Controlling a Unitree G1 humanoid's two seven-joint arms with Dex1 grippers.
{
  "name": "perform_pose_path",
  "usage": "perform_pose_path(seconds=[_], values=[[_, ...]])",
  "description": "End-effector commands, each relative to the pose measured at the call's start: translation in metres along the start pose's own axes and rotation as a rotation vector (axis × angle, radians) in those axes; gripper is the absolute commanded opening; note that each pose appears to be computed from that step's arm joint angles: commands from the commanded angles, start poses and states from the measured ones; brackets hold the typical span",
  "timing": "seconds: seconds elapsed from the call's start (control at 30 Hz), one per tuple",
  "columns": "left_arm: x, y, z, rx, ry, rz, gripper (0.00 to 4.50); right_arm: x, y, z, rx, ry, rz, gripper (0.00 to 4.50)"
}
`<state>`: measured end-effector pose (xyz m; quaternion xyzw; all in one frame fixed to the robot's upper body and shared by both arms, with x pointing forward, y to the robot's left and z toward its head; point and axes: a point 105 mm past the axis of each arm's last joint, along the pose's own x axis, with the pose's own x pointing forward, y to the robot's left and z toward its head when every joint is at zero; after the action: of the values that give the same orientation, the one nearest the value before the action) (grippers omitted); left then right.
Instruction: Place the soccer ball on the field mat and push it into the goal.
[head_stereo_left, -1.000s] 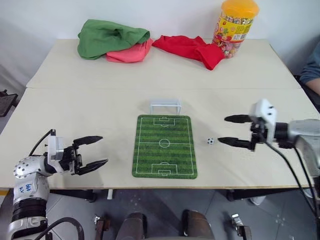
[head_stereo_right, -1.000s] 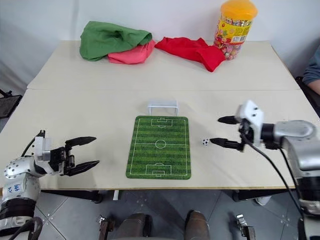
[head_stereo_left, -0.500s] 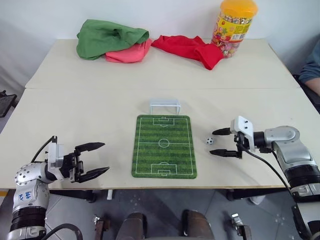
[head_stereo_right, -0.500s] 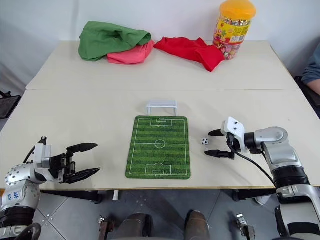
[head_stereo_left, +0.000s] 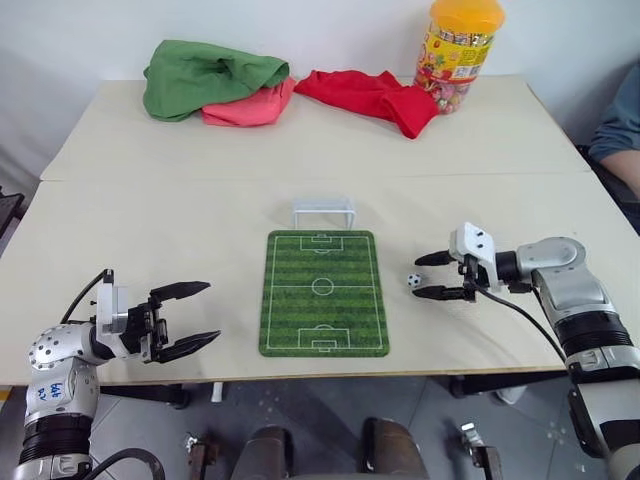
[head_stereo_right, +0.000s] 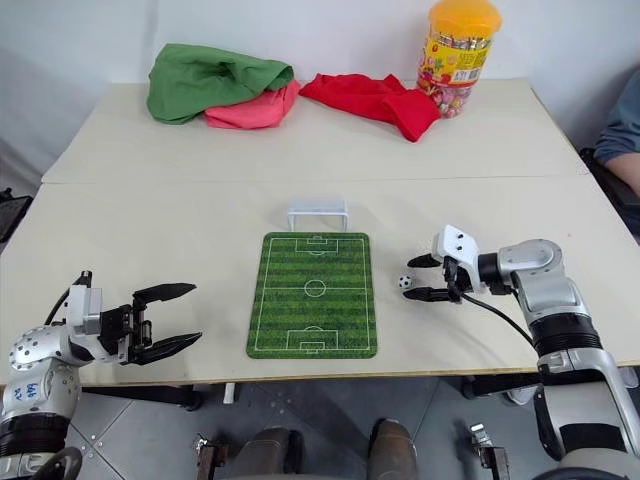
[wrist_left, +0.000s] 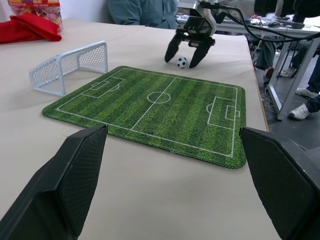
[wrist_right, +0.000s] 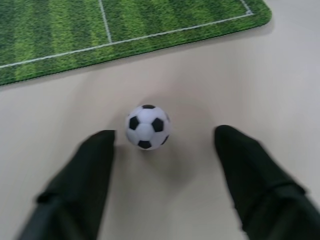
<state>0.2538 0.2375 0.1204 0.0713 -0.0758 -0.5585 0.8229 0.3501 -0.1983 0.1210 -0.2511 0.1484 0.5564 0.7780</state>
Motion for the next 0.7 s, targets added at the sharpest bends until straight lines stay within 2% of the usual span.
perform_pose_path(seconds=[0.03, 0.13, 0.43, 0.57, 0.7], values=[[-0.004, -0.001, 0.008, 0.026, -0.011, 0.006, 4.50, -0.001, -0.009, 0.023, -0.052, -0.059, -0.031, 1.84], [-0.003, 0.000, 0.008, 0.025, -0.013, 0.008, 4.50, 0.000, -0.009, 0.029, -0.058, -0.076, -0.032, 0.86], [0.001, 0.001, 0.007, 0.026, -0.021, 0.015, 4.50, -0.009, -0.007, 0.030, -0.056, -0.073, -0.056, 0.87], [0.002, -0.004, 0.004, 0.013, -0.004, -0.021, 4.50, -0.016, -0.004, 0.062, -0.100, -0.113, -0.057, 0.87], [0.004, -0.008, 0.001, 0.005, 0.003, -0.062, 4.50, -0.008, 0.022, 0.088, -0.155, -0.079, 0.036, 0.87]])
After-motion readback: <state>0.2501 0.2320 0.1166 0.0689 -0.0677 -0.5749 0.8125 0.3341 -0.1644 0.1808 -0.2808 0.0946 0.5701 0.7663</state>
